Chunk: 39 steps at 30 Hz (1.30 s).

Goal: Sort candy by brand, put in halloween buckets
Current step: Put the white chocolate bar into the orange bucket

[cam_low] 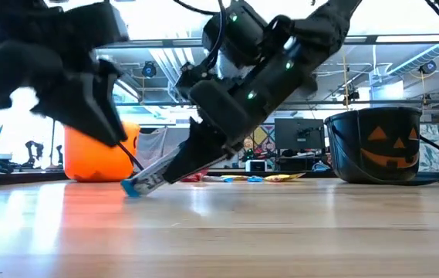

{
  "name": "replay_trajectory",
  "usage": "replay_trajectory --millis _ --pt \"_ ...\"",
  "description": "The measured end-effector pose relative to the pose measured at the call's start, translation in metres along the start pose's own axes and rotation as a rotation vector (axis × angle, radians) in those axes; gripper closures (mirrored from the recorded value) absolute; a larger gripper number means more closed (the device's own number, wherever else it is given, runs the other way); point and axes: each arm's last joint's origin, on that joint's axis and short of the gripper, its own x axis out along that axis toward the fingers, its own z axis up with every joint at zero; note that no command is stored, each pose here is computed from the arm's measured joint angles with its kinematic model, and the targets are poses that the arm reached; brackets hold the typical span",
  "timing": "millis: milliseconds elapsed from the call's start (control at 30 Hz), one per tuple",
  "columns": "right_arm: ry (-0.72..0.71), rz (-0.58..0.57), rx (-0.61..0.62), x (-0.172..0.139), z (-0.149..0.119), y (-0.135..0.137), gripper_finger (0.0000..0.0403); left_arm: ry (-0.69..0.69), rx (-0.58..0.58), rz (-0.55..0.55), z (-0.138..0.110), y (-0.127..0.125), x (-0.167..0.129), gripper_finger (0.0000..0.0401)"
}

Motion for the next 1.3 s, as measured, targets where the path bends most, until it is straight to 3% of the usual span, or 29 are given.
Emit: replay_trajectory --millis 133,333,700,1133,1300 --pt "0.017 -0.092 -0.101 -0.018 0.008 0.012 0.0386 -0.15 -0.006 0.032 0.012 0.012 -0.021 0.0269" --pt "-0.039 -0.174 -0.206 -0.039 0.022 0.033 0.0387 -0.353 -0.024 -0.023 0.021 0.027 -0.041 0.026" --pt "-0.138 -0.231 -0.272 -0.069 0.044 0.044 0.0387 -0.376 -0.086 -0.042 0.007 0.03 -0.03 0.026" --pt "-0.164 -0.221 -0.322 -0.074 0.053 0.051 0.0387 -0.355 -0.122 0.012 0.009 0.037 -0.018 0.0261" --pt "-0.163 -0.227 -0.32 -0.074 0.053 0.051 0.0382 -0.355 -0.088 0.006 0.009 0.037 -0.018 0.0306"
